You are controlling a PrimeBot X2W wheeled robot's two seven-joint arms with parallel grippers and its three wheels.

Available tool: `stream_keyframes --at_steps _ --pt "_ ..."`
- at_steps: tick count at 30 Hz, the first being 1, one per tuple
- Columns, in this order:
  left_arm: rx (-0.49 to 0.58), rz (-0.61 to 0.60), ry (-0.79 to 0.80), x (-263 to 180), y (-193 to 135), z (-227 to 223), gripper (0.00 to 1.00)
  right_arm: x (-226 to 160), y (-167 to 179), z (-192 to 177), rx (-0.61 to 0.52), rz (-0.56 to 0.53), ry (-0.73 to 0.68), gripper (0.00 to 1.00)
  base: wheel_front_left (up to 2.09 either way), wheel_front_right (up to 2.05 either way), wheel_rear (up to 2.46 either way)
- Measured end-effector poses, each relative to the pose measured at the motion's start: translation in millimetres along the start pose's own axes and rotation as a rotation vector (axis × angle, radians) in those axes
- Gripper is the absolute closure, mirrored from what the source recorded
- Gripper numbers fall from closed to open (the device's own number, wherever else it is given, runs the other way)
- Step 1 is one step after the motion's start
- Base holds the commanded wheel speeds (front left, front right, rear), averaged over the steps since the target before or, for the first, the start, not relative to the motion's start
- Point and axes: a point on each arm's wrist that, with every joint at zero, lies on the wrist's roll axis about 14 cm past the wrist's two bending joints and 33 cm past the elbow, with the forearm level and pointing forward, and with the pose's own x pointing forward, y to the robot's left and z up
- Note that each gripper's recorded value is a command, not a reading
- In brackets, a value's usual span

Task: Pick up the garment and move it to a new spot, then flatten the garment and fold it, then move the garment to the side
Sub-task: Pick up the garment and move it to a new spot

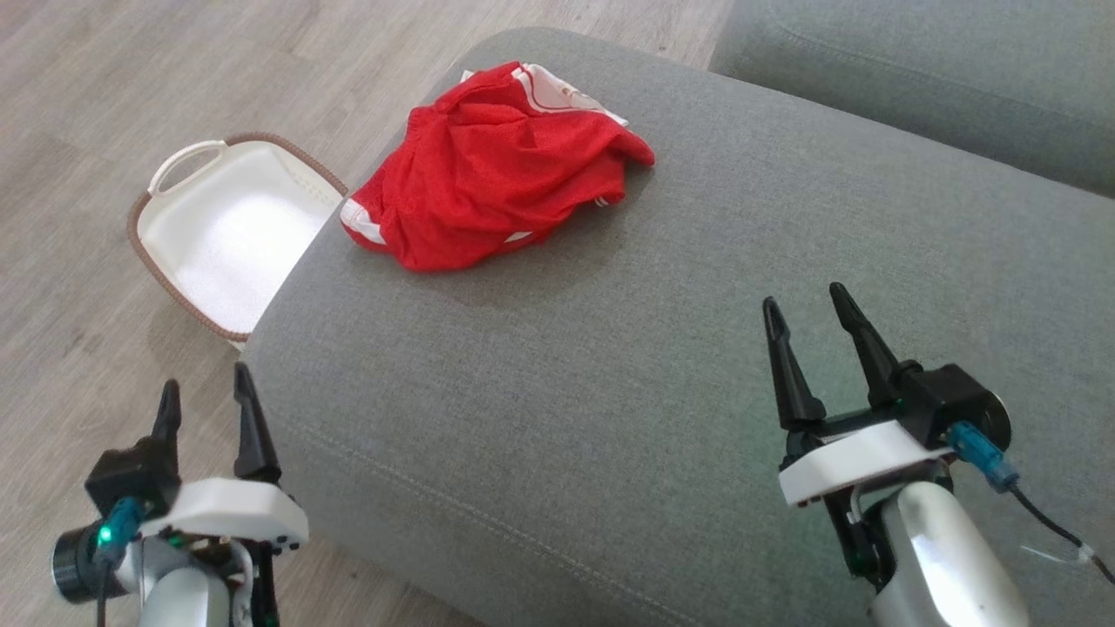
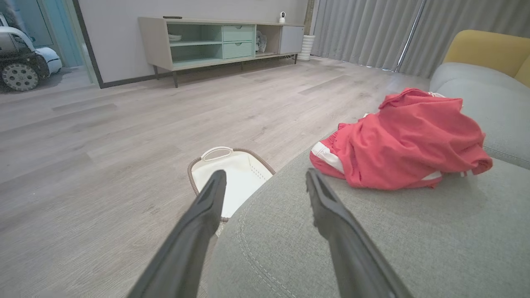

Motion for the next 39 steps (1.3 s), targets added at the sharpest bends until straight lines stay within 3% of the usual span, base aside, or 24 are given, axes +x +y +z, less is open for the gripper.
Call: stream_keyframes --at_steps 10,24,35,39 --pt "-0.048 -0.076 0.083 13.4 -20.6 -23.1 0.00 -7.7 -12.6 -12.5 -0.005 -0.027 0.029 0.00 0.00 0.00 0.00" --pt "-0.050 -0.314 0.075 114.1 -115.5 -6.2 0.00 -7.4 -56.7 -26.6 -0.027 -0.106 0.040 0.00 0.00 0.00 0.00" --pt "0.030 -0.445 0.126 174.6 -184.0 -12.5 0.00 -7.5 -86.0 -38.9 -0.029 -0.151 0.048 0.00 0.00 0.00 0.00" --pt "0.060 -0.464 0.180 183.9 -195.2 -27.7 0.00 -10.3 -93.1 -46.7 -0.022 -0.167 0.064 0.00 0.00 0.00 0.00"
